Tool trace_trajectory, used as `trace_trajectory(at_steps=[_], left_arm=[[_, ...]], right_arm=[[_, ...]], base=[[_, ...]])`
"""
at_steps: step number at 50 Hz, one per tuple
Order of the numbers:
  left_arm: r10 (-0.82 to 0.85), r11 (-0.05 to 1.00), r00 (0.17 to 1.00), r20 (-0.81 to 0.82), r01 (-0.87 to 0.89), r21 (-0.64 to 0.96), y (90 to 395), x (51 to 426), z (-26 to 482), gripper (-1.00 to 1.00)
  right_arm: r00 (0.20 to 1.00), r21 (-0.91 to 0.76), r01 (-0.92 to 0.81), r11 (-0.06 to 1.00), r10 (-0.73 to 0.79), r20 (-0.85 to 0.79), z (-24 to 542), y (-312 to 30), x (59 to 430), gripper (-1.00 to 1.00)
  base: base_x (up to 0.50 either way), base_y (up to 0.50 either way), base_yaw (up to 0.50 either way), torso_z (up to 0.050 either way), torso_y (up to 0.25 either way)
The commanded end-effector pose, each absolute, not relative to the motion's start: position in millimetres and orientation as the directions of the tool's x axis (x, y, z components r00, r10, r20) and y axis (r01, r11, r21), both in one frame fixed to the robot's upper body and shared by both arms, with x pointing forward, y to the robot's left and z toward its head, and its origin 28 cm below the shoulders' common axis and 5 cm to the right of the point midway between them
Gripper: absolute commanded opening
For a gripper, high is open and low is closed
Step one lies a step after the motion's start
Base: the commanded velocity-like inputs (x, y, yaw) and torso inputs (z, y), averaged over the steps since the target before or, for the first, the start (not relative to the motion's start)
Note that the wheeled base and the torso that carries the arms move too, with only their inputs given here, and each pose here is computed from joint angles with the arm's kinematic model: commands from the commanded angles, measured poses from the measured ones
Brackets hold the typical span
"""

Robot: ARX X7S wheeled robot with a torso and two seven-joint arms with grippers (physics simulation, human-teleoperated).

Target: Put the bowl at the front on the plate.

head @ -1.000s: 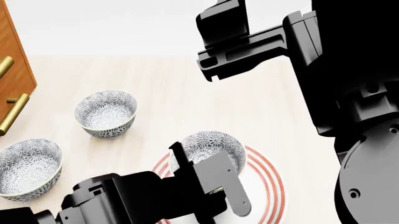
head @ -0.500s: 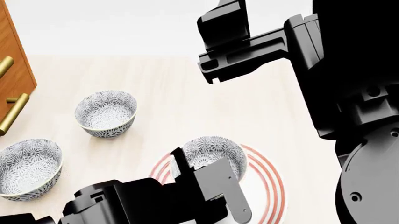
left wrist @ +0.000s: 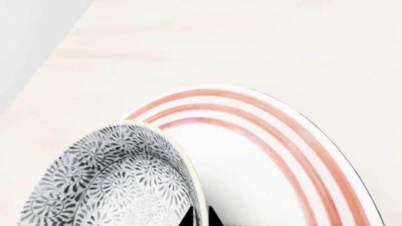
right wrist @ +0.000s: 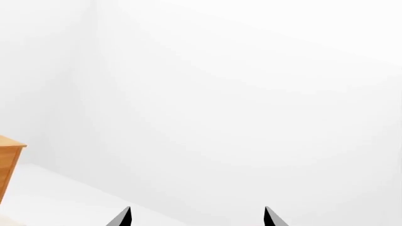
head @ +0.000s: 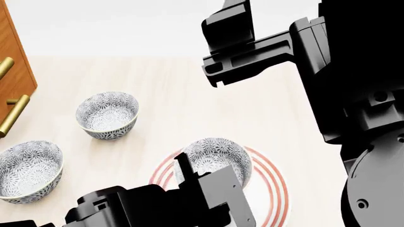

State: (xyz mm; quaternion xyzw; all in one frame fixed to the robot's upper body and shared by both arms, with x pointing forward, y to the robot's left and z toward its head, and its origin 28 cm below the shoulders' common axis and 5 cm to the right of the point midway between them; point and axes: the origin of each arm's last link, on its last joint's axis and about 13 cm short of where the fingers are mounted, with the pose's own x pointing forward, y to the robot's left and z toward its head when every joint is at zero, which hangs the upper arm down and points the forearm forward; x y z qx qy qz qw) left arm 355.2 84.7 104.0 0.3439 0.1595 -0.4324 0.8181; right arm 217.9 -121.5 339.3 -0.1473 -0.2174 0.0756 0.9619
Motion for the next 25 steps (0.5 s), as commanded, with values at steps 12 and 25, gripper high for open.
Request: trace_trajectory(at_steps=[12,25], left_arm=[[-0.635,0.361,0.534,-0.559,0.844,0.396,80.9,354.2,107.8,1.0],[-0.689,0.369,0.486,-0.538,0.874,0.316,78.2,354.4,118.9,1.0]], right_arm=[[0.892,-0.317,-0.076,0.945,0.206,0.402,339.9,-121.6,215.4,1.0],[0.891,-0.314,-0.068,0.947,0.199,0.408,340.3,-122.8,213.8,1.0]], base=[[0.0,0.0,0.0,0.0,0.0],[0.0,0.0,0.0,0.0,0.0]])
